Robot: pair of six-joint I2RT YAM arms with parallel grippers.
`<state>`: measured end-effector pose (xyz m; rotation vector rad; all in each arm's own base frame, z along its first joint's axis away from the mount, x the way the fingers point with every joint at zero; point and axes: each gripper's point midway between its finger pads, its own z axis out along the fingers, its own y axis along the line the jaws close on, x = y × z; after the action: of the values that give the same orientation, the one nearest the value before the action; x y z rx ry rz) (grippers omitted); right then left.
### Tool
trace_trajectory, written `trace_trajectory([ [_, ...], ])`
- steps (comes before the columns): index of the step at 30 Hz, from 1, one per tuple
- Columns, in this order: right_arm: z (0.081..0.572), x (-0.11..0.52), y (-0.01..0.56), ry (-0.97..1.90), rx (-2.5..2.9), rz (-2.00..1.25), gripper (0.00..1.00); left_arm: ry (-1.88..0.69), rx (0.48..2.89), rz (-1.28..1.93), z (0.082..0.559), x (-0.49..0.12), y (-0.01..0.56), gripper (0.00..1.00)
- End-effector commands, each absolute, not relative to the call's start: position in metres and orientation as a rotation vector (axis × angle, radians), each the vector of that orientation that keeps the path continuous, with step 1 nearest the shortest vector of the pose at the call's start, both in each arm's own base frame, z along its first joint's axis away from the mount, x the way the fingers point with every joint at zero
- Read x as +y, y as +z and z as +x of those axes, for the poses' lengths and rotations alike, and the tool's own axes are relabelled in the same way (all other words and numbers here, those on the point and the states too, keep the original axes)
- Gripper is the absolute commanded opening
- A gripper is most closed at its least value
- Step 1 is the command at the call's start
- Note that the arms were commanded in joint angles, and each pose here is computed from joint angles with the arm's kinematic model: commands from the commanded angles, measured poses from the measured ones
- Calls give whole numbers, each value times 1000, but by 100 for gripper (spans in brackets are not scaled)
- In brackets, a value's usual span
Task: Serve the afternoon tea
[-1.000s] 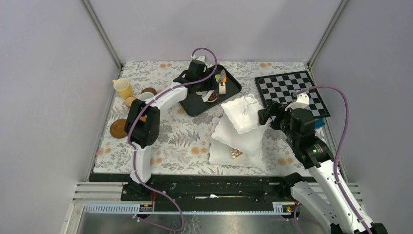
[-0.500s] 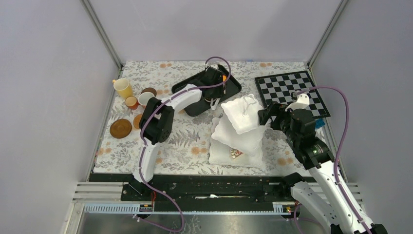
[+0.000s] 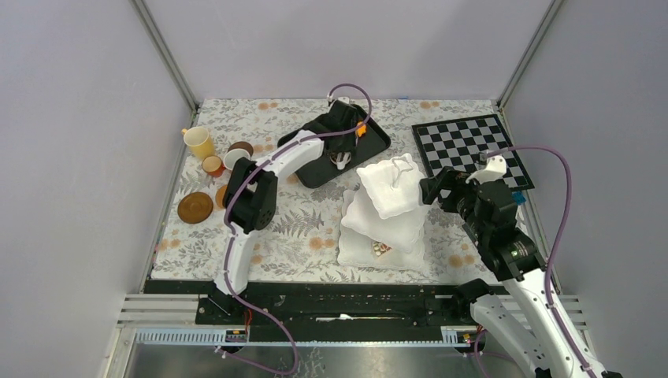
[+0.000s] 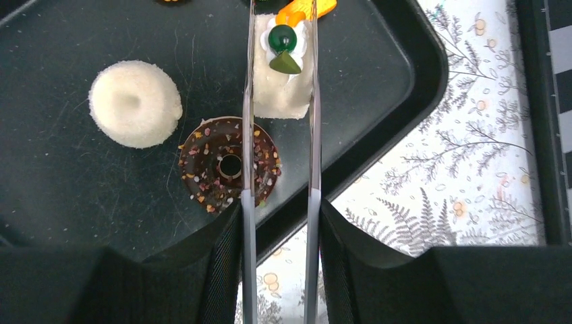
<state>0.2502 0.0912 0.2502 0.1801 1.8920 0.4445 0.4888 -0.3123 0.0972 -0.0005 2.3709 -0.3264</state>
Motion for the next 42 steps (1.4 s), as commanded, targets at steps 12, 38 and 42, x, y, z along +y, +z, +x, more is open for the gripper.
trace_trajectory([
  [12, 241, 87, 283, 467, 1743, 143, 98, -541, 2032, 335, 388, -219, 335, 30],
  [38, 206, 75, 326, 510, 1594, 118, 98, -859, 1954, 780, 250, -255, 297, 29],
  [42, 204, 73, 327, 515, 1590, 133, 98, -874, 1964, 805, 248, -267, 285, 29],
])
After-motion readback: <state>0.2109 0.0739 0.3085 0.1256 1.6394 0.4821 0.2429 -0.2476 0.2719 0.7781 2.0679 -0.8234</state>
